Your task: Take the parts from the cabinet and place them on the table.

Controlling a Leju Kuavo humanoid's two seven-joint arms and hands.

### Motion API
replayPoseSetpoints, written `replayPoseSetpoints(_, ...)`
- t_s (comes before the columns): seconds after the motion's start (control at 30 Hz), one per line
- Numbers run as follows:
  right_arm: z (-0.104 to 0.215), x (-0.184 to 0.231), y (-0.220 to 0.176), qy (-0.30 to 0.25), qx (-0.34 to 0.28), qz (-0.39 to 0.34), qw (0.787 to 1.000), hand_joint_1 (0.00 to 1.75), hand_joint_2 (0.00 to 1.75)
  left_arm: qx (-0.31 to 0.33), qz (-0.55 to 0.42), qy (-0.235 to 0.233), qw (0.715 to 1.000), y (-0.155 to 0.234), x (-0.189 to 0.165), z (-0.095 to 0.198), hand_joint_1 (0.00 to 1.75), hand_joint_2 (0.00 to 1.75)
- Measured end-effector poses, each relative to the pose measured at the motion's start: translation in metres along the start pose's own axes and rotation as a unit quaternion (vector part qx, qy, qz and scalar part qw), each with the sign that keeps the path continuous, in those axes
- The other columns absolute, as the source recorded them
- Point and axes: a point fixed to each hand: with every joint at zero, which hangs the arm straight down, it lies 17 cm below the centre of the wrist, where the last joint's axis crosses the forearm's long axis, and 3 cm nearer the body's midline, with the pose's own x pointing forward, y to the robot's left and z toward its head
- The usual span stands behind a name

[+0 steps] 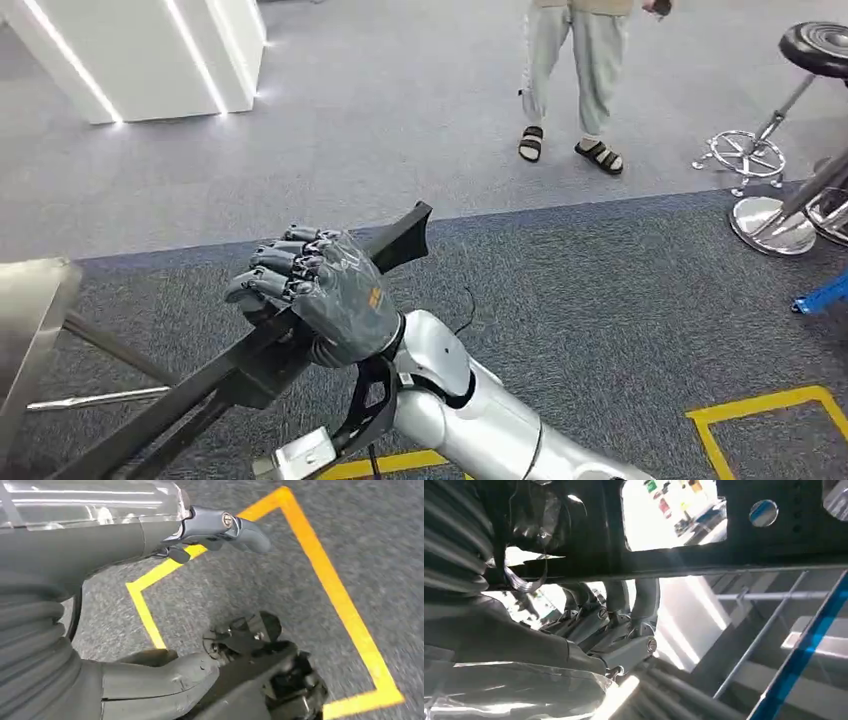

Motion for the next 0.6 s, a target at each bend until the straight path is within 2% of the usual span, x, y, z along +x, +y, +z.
replayPoseSetpoints(0.37,0.001,0.000,-0.004,-0.001,-0.004,0.004,1.000,1.75,1.75,0.009,-0.004,-0.010,1.000,0.005,0.007,-0.003,0.00,1.75)
replayPoseSetpoints(0.6,0.007,-0.006,-0.004,0.007,-0.003,0.006,1.000,1.75,1.75,0.011,0.055,-0.026,0.998,0.003,0.014,-0.001,0.00,1.75)
